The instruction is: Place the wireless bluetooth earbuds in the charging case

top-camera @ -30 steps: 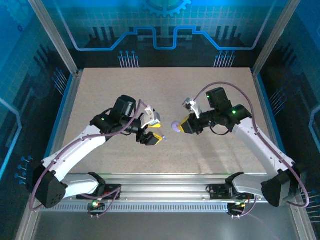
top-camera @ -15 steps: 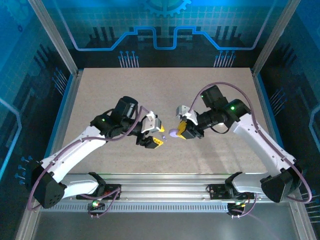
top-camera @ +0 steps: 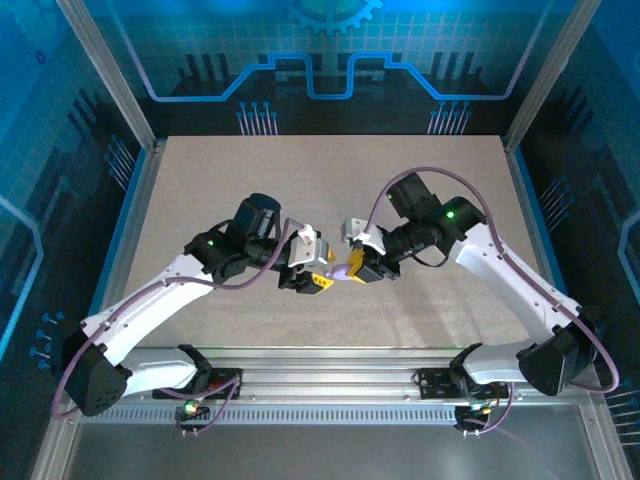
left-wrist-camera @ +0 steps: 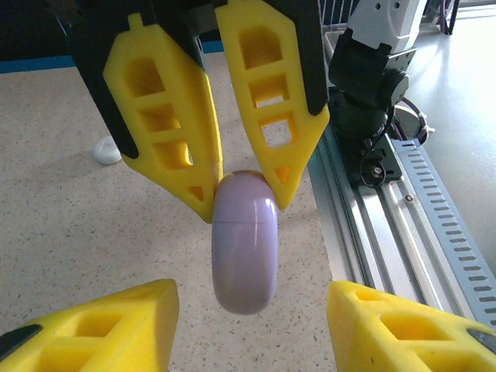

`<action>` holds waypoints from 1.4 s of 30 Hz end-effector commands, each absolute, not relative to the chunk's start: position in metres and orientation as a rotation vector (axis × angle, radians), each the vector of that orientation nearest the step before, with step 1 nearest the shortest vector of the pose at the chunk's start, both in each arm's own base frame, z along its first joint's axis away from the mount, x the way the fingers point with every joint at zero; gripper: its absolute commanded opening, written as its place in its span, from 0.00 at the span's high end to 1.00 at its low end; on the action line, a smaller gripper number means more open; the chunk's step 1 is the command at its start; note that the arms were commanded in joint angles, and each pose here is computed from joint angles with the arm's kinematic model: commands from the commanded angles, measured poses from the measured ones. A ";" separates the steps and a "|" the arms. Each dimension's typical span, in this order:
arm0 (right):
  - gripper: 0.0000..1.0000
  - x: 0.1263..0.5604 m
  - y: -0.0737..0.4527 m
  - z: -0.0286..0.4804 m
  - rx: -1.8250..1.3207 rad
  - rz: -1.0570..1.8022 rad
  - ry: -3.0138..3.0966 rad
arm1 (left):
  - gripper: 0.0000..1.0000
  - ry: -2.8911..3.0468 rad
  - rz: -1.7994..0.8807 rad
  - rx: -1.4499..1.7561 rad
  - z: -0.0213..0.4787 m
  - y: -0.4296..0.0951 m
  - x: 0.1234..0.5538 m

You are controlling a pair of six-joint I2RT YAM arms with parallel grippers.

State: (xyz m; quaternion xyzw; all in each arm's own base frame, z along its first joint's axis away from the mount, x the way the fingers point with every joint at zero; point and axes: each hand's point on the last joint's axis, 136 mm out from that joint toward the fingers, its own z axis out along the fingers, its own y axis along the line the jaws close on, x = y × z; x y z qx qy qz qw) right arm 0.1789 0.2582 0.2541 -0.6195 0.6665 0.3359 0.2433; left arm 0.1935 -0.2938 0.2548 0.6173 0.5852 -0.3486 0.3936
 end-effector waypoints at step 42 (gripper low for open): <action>0.49 0.180 0.234 0.307 -1.275 1.026 1.509 | 0.85 1.352 -1.130 1.250 0.303 -0.315 0.192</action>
